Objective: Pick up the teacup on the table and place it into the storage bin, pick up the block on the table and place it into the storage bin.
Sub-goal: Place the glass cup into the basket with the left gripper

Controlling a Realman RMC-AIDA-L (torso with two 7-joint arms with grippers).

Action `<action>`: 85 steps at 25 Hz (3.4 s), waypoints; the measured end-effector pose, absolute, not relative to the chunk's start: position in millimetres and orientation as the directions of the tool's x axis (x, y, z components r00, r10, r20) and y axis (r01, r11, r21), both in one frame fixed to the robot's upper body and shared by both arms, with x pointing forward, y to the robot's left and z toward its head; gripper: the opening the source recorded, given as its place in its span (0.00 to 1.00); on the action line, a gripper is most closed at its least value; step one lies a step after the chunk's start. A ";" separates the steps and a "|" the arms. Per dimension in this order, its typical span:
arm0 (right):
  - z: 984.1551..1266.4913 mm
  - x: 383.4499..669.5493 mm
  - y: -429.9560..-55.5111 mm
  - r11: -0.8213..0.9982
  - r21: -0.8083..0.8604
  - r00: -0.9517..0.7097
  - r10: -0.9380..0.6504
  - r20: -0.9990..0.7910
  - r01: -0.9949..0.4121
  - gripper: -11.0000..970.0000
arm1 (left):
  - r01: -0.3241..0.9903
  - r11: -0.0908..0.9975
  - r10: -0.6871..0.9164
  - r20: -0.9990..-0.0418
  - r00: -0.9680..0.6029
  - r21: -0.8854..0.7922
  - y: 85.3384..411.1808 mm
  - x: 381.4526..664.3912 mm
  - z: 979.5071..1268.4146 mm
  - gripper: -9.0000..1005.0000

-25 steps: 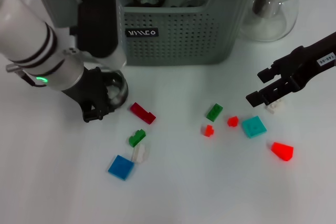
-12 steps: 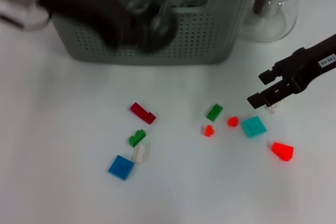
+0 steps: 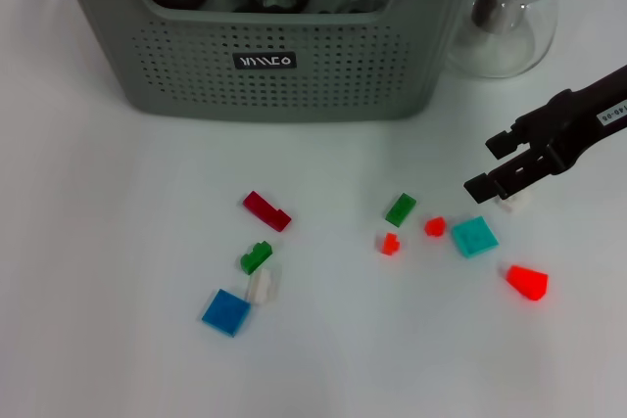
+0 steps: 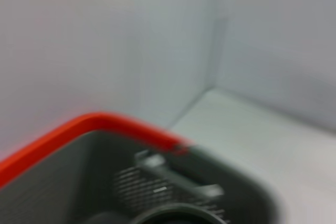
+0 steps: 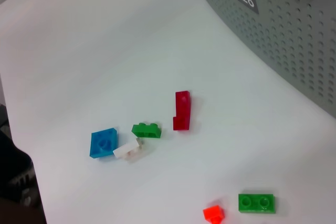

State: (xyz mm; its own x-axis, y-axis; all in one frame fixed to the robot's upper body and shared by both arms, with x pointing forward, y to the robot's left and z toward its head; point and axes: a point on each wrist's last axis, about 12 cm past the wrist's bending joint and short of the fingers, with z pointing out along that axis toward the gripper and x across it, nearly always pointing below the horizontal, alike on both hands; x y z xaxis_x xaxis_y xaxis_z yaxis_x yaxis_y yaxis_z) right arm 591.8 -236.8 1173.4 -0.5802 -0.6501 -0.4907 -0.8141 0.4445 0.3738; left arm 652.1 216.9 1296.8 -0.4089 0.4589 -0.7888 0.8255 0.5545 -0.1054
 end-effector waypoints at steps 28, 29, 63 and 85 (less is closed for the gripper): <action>1169.2 591.1 -235.3 0.456 0.366 -0.584 -0.667 -0.463 -0.811 0.94 | 0.769 0.595 0.753 -0.495 -0.433 0.234 116.5 683.2 1198.8 0.06; 1168.9 590.9 -235.4 0.456 0.367 -0.584 -0.667 -0.463 -0.811 0.94 | 0.767 0.596 0.754 -0.494 -0.433 0.236 116.0 683.5 1196.2 0.06; 1165.4 589.9 -235.7 0.455 0.372 -0.586 -0.668 -0.458 -0.809 0.94 | 0.759 0.579 0.775 -0.490 -0.398 0.299 112.8 686.3 1181.8 0.14; 1168.8 591.3 -237.4 0.454 0.363 -0.580 -0.671 -0.463 -0.814 0.94 | 0.720 0.672 0.600 -0.696 -0.395 0.171 146.1 675.8 1252.3 0.65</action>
State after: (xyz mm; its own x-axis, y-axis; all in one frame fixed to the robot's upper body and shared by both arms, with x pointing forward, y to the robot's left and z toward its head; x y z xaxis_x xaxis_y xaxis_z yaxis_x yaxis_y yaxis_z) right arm 591.3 -237.4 1168.8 -0.5798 -0.6705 -0.4628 -0.8141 0.4537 0.3626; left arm 675.8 146.1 1252.3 -0.3951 0.6000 -0.6957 0.7204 0.6723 0.1707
